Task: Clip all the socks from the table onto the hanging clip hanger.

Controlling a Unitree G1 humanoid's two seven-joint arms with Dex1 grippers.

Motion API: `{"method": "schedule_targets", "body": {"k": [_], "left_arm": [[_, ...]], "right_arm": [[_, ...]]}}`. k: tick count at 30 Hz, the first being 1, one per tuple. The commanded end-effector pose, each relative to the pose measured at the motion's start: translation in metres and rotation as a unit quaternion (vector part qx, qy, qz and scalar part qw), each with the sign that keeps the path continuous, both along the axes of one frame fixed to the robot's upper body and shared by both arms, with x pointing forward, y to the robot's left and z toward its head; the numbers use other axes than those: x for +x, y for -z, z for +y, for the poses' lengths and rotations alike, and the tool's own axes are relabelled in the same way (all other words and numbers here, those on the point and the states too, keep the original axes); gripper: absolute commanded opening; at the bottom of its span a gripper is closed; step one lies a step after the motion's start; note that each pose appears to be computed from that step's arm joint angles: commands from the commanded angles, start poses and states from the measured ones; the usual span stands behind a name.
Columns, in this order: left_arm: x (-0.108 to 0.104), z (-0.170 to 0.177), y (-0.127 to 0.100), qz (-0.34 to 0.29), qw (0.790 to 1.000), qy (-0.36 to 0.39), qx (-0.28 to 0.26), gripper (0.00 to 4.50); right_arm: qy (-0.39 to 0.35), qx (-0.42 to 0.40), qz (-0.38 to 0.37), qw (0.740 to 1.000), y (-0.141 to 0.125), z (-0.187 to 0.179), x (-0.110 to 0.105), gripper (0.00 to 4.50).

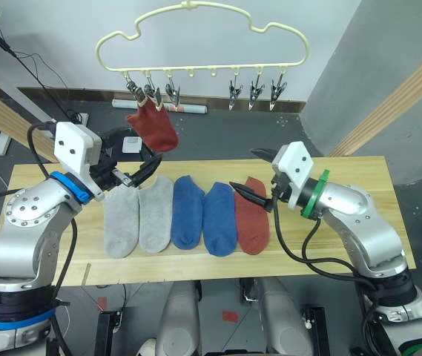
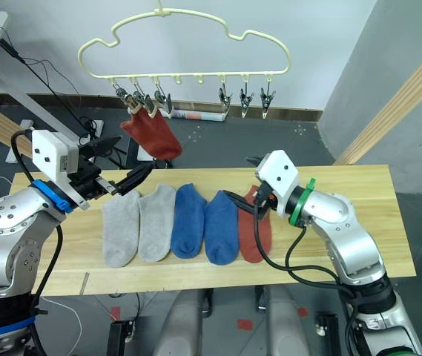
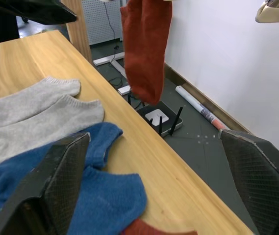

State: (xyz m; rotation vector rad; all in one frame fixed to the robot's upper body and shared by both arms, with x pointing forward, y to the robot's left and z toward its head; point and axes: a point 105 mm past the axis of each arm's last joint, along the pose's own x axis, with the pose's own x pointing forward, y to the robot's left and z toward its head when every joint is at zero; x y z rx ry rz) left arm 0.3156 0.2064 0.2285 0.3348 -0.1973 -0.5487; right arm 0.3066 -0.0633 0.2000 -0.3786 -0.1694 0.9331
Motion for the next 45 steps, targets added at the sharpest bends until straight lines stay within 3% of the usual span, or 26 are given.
{"method": "schedule_targets", "body": {"k": [1,10,15,22,27,30,34,45], "left_arm": [[-0.013,-0.008,-0.003,-0.023,1.000,0.005,0.005,4.47],[-0.013,-0.009,-0.005,-0.056,0.998,-0.037,-0.012,4.47],[-0.010,-0.027,-0.008,-0.076,0.996,-0.035,-0.042,4.47],[0.004,-0.031,-0.025,-0.127,0.983,-0.091,-0.101,4.47],[0.014,-0.039,-0.024,-0.131,0.979,-0.096,-0.122,4.47],[0.021,-0.036,-0.021,-0.128,0.976,-0.107,-0.139,3.91],[0.028,-0.038,-0.019,-0.124,0.976,-0.108,-0.144,2.77],[0.037,-0.038,-0.028,-0.146,0.970,-0.110,-0.158,2.77]], "right_arm": [[-0.003,0.008,-0.019,1.000,-0.010,-0.011,-0.017,4.50],[0.026,0.004,-0.026,0.999,-0.008,-0.037,-0.031,4.50],[0.030,0.036,-0.031,0.998,-0.024,-0.045,-0.035,4.50],[0.028,0.040,-0.038,0.998,-0.029,-0.043,-0.038,4.50],[0.028,0.044,-0.039,0.998,-0.032,-0.041,-0.039,4.50],[0.024,0.044,-0.041,0.998,-0.034,-0.039,-0.041,4.50],[0.023,0.045,-0.040,0.998,-0.035,-0.037,-0.043,4.50],[0.027,0.045,-0.038,0.998,-0.035,-0.036,-0.046,4.50]]}}
